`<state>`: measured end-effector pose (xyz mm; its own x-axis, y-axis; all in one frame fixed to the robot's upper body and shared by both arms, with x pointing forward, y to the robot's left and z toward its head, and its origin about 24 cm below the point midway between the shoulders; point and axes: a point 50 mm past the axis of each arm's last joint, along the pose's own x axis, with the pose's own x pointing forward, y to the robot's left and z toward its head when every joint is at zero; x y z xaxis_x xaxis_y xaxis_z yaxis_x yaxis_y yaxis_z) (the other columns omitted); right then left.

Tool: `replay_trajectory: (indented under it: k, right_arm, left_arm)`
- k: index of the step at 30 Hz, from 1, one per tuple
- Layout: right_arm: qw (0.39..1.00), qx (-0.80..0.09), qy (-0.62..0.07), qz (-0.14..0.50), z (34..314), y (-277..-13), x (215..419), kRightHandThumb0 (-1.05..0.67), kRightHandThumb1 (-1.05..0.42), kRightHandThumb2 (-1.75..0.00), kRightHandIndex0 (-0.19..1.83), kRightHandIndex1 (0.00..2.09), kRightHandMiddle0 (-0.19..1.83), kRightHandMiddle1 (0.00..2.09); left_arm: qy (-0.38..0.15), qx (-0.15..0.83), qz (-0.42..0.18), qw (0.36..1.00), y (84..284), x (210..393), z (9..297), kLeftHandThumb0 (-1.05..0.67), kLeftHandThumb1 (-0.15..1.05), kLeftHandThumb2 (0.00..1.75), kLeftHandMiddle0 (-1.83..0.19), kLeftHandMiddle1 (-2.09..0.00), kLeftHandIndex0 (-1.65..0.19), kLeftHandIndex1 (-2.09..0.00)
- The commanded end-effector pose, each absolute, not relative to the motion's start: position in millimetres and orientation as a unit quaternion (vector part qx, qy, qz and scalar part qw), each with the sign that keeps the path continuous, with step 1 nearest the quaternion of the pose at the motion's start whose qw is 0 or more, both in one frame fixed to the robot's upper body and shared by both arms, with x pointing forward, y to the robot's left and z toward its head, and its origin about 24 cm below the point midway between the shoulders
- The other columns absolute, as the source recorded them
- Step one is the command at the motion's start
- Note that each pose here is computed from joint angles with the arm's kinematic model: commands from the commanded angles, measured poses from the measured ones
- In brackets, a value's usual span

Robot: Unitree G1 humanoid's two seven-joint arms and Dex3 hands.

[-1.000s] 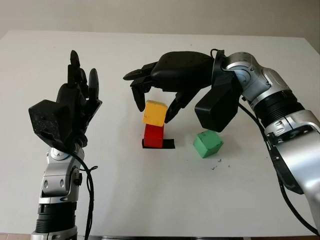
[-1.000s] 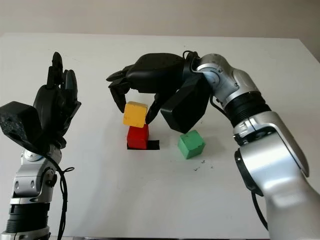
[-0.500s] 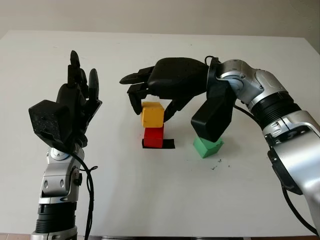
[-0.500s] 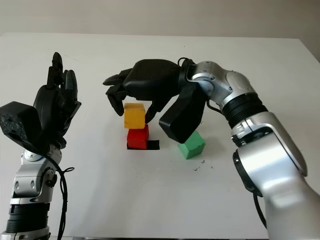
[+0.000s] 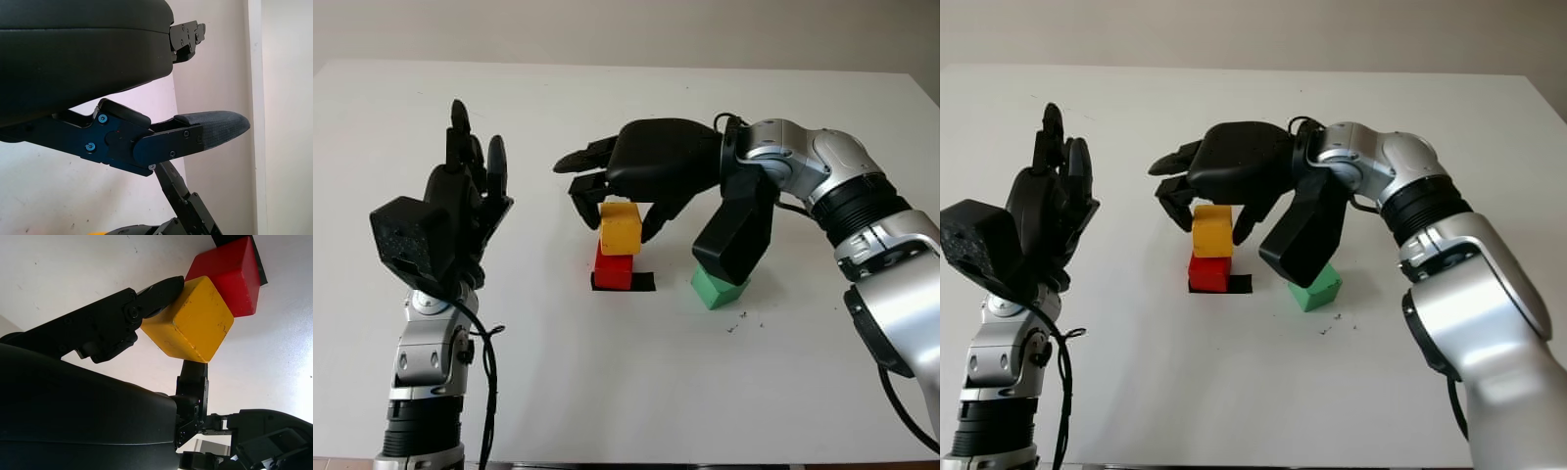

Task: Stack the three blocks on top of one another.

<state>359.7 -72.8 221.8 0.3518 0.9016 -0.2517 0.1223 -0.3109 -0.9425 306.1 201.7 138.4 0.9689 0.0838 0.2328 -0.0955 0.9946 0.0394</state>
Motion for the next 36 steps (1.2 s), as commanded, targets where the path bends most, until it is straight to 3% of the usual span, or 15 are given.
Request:
replay_trajectory:
  k: [1,10,16,36]
  right_arm:
    - [0.439,-0.697,-0.382,0.418,234.2,-72.5,358.8,-0.37,-1.02,-0.05,0.24,0.07,0.31,1.49]
    - [0.5,-0.673,-0.339,0.428,235.7,-73.3,360.9,-0.3,-0.99,-0.04,0.24,0.07,0.34,1.54]
    - [0.524,-0.663,-0.321,0.427,234.9,-72.5,359.7,-0.37,-0.94,-0.04,0.24,0.06,0.32,1.55]
    - [0.539,-0.658,-0.314,0.422,228.3,-73.2,357.7,-0.38,-0.93,-0.05,0.25,0.06,0.31,1.54]
  left_arm:
    - [-0.123,0.031,0.044,0.991,201.5,302.9,139.3,-0.77,1.05,0.63,0.19,0.0,0.19,0.0]
    - [-0.123,0.029,0.042,0.991,201.6,303.8,139.0,-0.77,1.05,0.61,0.19,0.0,0.19,0.0]
    - [-0.124,0.034,0.041,0.991,201.2,302.7,139.2,-0.76,1.05,0.62,0.19,0.0,0.19,0.0]
    - [-0.122,0.032,0.044,0.991,202.4,302.3,139.1,-0.77,1.05,0.61,0.19,0.0,0.19,0.0]
